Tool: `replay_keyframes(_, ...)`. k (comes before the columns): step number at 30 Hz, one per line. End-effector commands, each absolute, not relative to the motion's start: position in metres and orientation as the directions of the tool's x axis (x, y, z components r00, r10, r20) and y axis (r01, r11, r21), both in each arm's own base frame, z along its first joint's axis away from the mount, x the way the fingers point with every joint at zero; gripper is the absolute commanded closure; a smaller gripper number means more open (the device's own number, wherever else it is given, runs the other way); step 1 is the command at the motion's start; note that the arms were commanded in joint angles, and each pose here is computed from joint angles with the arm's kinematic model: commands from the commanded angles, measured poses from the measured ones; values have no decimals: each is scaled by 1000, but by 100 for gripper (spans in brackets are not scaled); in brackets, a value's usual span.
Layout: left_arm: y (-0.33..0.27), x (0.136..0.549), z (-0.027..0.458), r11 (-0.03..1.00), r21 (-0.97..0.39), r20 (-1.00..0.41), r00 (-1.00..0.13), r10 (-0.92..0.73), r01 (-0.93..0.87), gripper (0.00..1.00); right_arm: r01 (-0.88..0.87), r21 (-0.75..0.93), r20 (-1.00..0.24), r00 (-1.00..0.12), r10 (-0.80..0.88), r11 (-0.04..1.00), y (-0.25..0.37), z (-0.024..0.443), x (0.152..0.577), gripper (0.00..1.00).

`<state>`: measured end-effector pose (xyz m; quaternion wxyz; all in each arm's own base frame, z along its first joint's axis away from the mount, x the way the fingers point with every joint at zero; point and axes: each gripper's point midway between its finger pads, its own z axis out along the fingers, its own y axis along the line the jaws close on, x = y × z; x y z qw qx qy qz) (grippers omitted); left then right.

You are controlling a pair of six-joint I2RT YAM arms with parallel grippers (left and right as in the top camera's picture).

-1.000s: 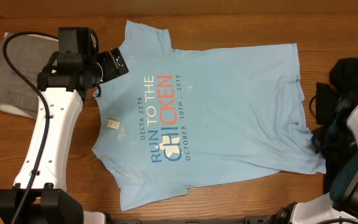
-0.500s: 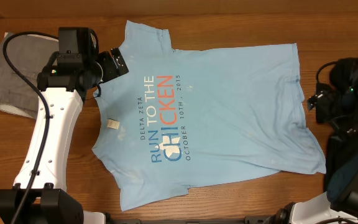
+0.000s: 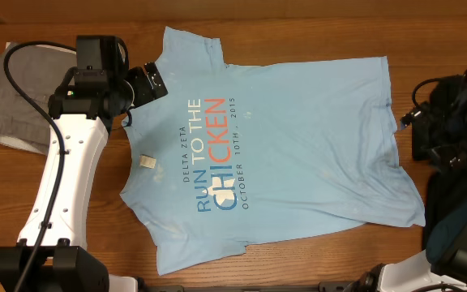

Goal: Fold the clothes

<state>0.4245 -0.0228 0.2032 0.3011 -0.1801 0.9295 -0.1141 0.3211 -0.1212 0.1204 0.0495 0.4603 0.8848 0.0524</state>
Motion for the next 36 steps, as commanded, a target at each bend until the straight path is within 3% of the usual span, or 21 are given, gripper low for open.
replay_keyframes(1, -23, 426, 203, 911, -322, -519, -756, -398, -258, 0, 793, 173, -88, -578, 812, 583, -124, 130, 333, 0)
replay_keyframes(23, -22, 426, 203, 911, -318, -521, -754, -400, -263, 0, 783, 203, -139, -571, 809, 588, -129, 133, 347, 0)
replay_keyframes(26, -39, 405, 194, 928, -333, -445, -839, -312, -168, 0, 783, 203, -139, -571, 809, 588, -129, 133, 347, 0)
replay_keyframes(27, -47, 398, 192, 927, -351, -419, -863, -281, -131, 5, 783, 203, -139, -571, 809, 588, -129, 133, 347, 0)
replay_keyframes(29, -52, 381, 186, 922, -362, -352, -895, -274, -140, 26, 783, 203, -139, -571, 809, 588, -129, 133, 347, 0)
replay_keyframes(31, -52, 361, 181, 937, -313, -301, -919, -254, -156, 38, 783, 203, -139, -571, 809, 588, -129, 133, 347, 0)
replay_keyframes(36, -51, 306, 193, 983, -95, -273, -946, -177, -157, 41, 783, 203, -139, -571, 809, 588, -129, 133, 347, 0)
